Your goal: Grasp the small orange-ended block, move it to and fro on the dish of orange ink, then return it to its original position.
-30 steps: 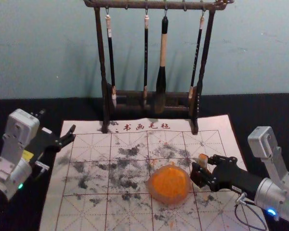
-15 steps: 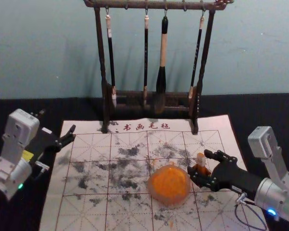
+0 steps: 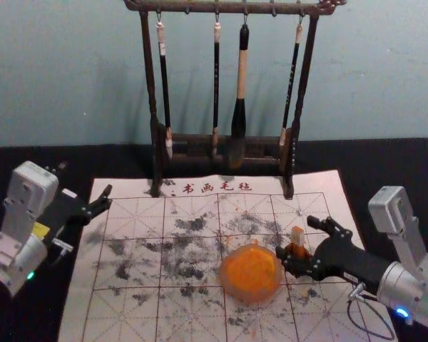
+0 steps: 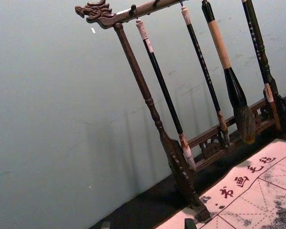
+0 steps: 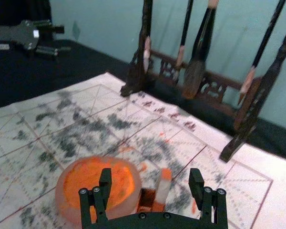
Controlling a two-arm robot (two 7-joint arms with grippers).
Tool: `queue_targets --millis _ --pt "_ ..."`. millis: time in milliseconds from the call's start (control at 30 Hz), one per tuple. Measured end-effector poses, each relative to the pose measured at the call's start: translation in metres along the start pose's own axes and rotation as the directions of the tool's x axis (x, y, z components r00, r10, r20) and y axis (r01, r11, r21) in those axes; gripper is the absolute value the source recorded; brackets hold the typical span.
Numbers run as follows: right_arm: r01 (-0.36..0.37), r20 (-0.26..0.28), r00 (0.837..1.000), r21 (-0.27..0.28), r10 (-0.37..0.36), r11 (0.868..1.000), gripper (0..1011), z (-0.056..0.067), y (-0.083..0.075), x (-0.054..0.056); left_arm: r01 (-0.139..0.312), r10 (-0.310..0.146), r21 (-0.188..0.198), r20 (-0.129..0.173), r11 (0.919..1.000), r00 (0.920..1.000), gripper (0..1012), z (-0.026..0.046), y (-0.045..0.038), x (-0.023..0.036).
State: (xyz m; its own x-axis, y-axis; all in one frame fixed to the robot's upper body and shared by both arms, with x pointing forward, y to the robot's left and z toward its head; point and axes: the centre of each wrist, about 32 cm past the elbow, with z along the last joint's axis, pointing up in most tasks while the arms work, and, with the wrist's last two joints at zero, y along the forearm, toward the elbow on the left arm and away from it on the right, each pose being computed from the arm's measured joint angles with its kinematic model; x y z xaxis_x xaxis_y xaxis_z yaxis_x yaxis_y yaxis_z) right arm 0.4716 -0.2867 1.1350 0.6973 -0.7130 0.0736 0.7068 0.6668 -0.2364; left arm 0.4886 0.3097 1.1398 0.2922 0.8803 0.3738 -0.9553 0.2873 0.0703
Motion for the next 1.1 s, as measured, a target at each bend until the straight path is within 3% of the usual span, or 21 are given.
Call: queue_targets --millis 133,300,367,400,467,500,633,667,767,967,1100 --pt "0.044 0.022 0.999 0.054 -0.046 0.998 1002 0.002 -0.001 -0.004 0.0 0.0 0.0 0.0 1.0 1.0 1002 0.0 0.0 0.0" --pt "0.159 0.053 0.984 0.167 -0.17 0.973 1002 0.001 -0.002 -0.012 0.0 0.0 0.0 0.0 1.0 1.0 1001 0.0 0.0 0.0" --pt "0.228 0.066 0.967 0.215 -0.247 0.95 1002 -0.002 -0.003 -0.017 0.0 0.0 0.0 0.0 1.0 1.0 1001 0.0 0.0 0.0" --pt "0.277 0.072 0.95 0.242 -0.302 0.93 1002 -0.004 -0.003 -0.02 0.0 0.0 0.0 0.0 1.0 1.0 1001 0.0 0.0 0.0" --pt "0.323 0.075 0.933 0.261 -0.353 0.91 1002 -0.007 -0.003 -0.023 0.0 0.0 0.0 0.0 1.0 1.0 1001 0.0 0.0 0.0" --pt "0.374 0.077 0.91 0.272 -0.407 0.887 1002 -0.011 -0.003 -0.027 0.0 0.0 0.0 0.0 1.0 1.0 1001 0.0 0.0 0.0" --pt "0.454 0.071 0.87 0.269 -0.487 0.85 1002 -0.02 -0.003 -0.031 0.0 0.0 0.0 0.0 1.0 1.0 1001 0.0 0.0 0.0" --pt "0.488 0.063 0.853 0.256 -0.518 0.835 1002 -0.025 -0.002 -0.033 0.0 0.0 0.0 0.0 1.0 1.0 1001 0.0 0.0 0.0" --pt "0.54 0.053 0.826 0.212 -0.562 0.814 1002 -0.036 -0.001 -0.036 0.0 0.0 0.0 0.0 1.0 1.0 1001 0.0 0.0 0.0" --pt "0.598 0.042 0.795 0.119 -0.605 0.793 1002 -0.056 0.001 -0.04 0.0 0.0 0.0 0.0 1.0 1.0 1001 0.0 0.0 0.0" --pt "0.615 0.031 0.785 0.078 -0.618 0.785 1002 -0.064 0.003 -0.04 0.0 0.0 0.0 0.0 1.0 1.0 1001 0.0 0.0 0.0"
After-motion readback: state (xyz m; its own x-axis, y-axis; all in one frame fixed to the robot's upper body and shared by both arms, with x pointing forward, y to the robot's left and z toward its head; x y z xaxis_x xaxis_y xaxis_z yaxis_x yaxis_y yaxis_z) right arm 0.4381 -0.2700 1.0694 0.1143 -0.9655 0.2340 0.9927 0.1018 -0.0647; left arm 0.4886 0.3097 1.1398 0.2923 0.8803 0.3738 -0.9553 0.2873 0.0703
